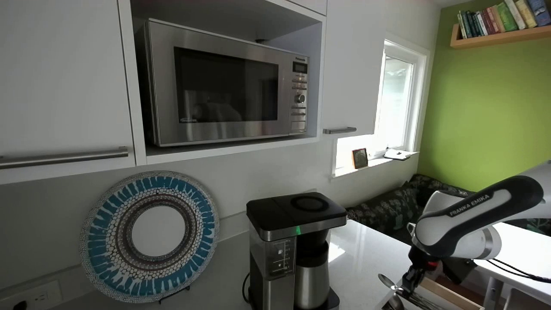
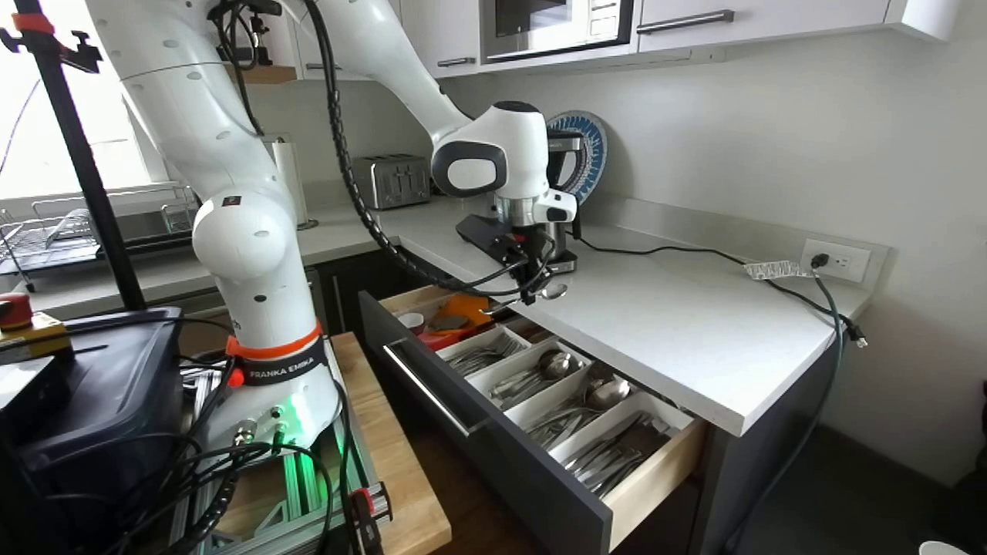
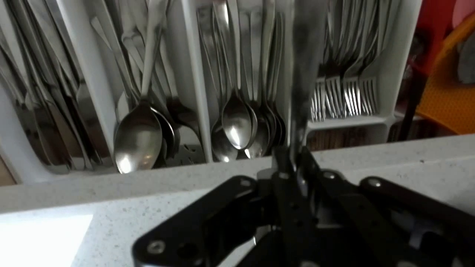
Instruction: Open the kitchen drawer, then put a spoon inside it
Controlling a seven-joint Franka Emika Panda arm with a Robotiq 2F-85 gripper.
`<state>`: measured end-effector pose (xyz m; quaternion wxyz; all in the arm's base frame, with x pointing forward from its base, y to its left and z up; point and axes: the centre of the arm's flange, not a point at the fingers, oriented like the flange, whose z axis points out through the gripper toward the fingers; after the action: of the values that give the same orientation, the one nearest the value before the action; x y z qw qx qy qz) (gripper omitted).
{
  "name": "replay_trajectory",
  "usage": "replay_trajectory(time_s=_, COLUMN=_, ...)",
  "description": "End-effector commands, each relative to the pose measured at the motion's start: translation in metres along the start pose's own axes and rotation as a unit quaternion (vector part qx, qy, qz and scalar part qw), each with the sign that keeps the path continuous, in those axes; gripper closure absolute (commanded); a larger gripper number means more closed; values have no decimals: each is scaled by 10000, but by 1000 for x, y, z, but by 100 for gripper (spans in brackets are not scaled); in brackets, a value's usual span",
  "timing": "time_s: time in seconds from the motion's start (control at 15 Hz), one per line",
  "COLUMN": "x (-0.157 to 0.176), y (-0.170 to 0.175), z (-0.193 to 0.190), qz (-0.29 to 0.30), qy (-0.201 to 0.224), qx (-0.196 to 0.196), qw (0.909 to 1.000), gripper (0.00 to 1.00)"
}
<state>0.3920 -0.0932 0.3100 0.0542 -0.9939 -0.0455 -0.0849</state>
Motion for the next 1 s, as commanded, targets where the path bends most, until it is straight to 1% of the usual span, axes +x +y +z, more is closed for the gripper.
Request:
replay_trajectory(time_s=0.0, x=-34, y=-3, z=-1, qz=89, qy=-457, qx=-138, qw=9988, gripper=98)
replay_trajectory(time_s=0.13, x=-33, y=1, z=8, qz=82, qy=-684, qx=-110, qw=9976, gripper=98)
replay_trajectory(time_s=0.27, x=-32, y=4, z=17, qz=5, qy=-752, qx=-81, qw=9971, gripper=98)
replay_trajectory(time_s=0.33, x=-31, y=6, z=21, qz=-3, qy=-867, qx=2, qw=9962, gripper=98)
replay_trajectory(time_s=0.6, x=-33, y=6, z=41, qz=19, qy=-1199, qx=36, qw=9928, gripper=98)
replay_trajectory(time_s=0.67, x=-32, y=7, z=48, qz=37, qy=-1171, qx=-60, qw=9931, gripper=98)
replay_trajectory(time_s=0.87, x=-27, y=12, z=70, qz=-83, qy=-1065, qx=-60, qw=9943, gripper=98)
replay_trajectory(time_s=0.93, x=-25, y=13, z=78, qz=-140, qy=-1077, qx=-5, qw=9941, gripper=98)
